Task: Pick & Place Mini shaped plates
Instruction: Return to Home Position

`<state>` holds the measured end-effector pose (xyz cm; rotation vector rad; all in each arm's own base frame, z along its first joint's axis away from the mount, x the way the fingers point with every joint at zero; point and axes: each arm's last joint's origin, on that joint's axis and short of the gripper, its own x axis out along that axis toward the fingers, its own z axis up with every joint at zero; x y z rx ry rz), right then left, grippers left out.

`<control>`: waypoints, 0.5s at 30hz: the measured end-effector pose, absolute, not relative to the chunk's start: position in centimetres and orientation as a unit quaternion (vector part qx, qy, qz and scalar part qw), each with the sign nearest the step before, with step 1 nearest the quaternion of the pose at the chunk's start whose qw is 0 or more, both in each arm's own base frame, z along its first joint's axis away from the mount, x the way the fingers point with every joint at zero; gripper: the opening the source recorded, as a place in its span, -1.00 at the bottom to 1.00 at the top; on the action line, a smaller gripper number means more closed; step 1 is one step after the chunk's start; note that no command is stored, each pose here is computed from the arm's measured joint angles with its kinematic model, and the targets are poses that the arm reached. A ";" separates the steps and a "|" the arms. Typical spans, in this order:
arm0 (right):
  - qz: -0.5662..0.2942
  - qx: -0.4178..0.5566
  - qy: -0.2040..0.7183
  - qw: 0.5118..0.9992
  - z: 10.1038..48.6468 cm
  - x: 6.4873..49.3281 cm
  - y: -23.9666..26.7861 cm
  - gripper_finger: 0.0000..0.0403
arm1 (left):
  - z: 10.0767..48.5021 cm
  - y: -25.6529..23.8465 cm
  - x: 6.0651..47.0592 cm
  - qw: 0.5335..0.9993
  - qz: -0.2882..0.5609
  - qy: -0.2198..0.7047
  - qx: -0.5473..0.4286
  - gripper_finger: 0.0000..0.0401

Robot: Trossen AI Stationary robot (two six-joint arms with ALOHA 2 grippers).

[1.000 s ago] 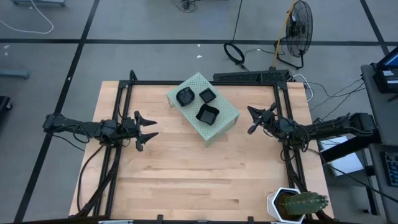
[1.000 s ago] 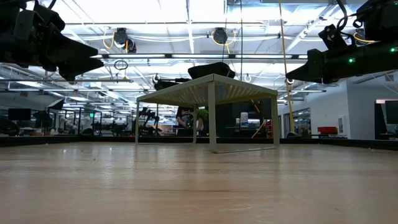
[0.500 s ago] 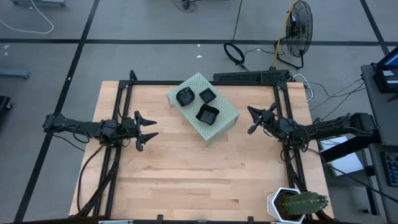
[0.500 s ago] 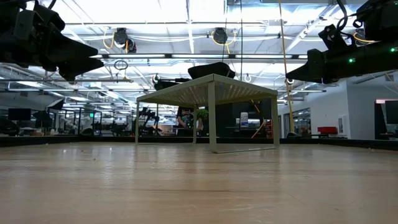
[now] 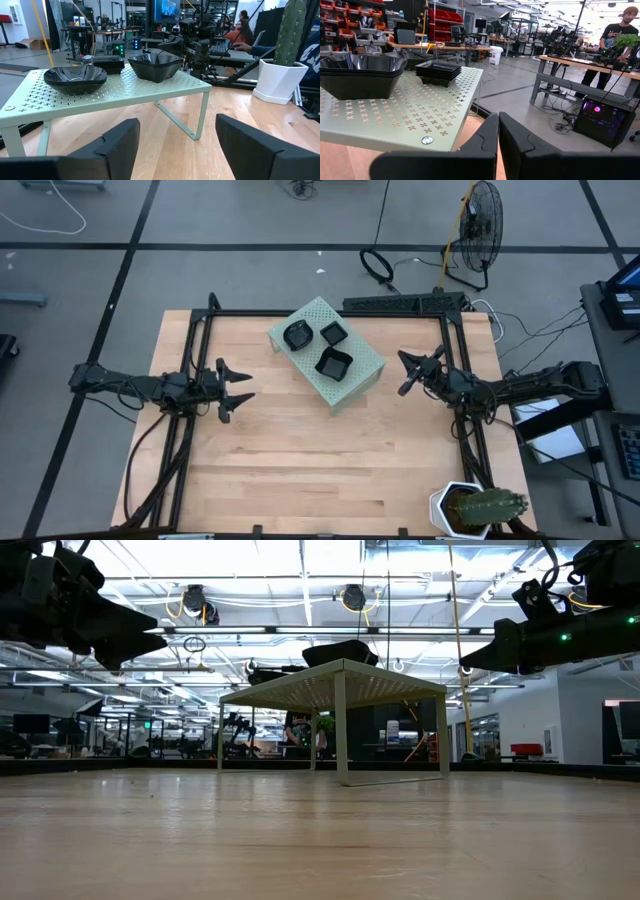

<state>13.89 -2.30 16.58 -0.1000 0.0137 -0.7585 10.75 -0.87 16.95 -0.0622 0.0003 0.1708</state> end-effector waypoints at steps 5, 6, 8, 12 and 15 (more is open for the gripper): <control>-0.370 -0.049 0.006 0.928 16.6 13.9 -2.3 -0.98 | 17.0 -0.9 10.8 0.996 0.085 0.000 -0.031 0.33; -0.370 -0.049 0.007 0.928 16.6 13.9 -2.3 -0.98 | 17.0 -0.9 10.8 0.996 0.085 0.000 -0.031 0.32; -0.370 -0.049 0.007 0.928 16.6 13.9 -2.3 -0.98 | 17.0 -0.9 10.8 0.996 0.085 0.000 -0.031 0.30; -0.370 -0.049 0.007 0.928 16.6 13.9 -2.3 -0.98 | 17.0 -0.9 10.8 0.996 0.085 0.000 -0.031 0.25; -0.370 -0.049 0.007 0.928 16.6 13.9 -2.3 -0.98 | 17.0 -0.9 10.8 0.996 0.085 0.000 -0.031 0.23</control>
